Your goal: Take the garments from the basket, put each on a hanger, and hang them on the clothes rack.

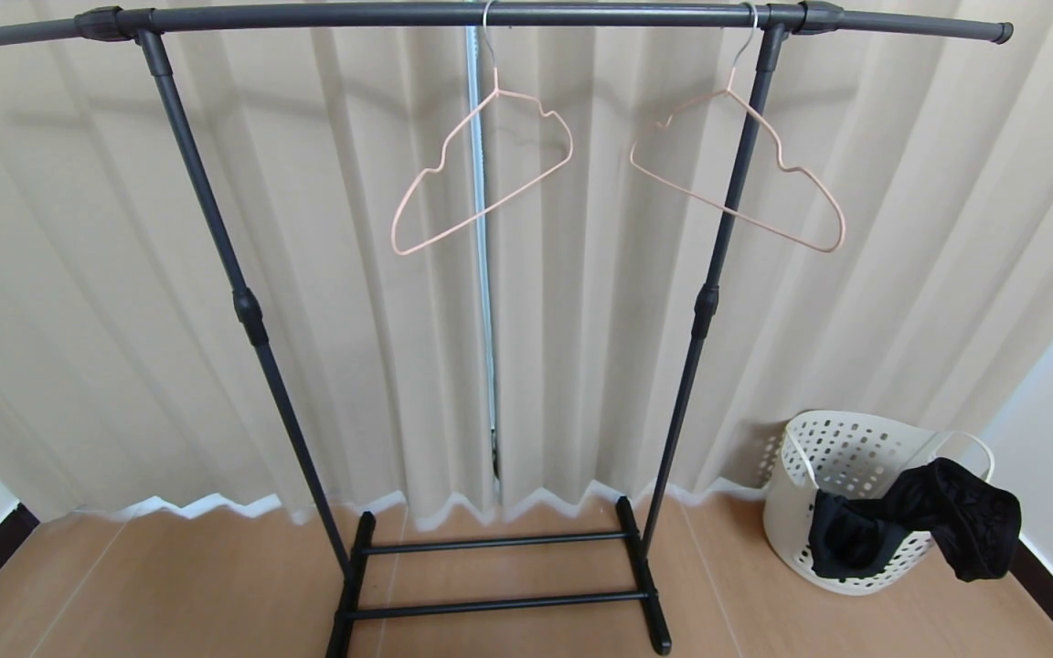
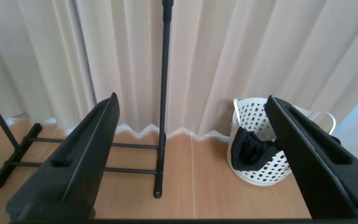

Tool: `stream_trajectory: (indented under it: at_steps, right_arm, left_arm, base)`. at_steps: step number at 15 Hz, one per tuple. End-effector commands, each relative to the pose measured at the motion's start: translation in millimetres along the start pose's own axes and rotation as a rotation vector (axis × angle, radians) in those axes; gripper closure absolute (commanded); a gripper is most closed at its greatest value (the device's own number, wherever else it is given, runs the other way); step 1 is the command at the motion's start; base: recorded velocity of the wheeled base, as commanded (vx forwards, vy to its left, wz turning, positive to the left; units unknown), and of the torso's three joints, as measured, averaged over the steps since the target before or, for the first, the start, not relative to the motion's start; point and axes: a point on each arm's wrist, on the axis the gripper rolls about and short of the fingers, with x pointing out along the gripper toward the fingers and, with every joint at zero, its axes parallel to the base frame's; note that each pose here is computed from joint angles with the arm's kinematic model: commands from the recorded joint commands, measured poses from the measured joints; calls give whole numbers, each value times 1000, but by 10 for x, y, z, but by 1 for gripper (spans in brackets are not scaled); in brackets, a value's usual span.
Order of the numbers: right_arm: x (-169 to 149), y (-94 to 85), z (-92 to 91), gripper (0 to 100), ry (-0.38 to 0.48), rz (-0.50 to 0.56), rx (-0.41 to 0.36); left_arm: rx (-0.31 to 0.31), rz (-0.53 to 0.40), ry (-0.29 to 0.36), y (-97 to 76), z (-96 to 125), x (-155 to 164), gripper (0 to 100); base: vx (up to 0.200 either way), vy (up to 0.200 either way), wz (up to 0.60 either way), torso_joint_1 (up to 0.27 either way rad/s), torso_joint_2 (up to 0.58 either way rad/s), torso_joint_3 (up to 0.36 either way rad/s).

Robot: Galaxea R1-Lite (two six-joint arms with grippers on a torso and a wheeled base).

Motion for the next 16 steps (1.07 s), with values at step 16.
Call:
stream_trajectory:
  at_steps: [16]
  right_arm:
    - [3, -1, 1, 0, 3, -1, 16]
  left_arm:
    - [5, 0, 3, 0, -6, 1, 0]
  base:
    - [0, 0, 0, -60, 269, 209]
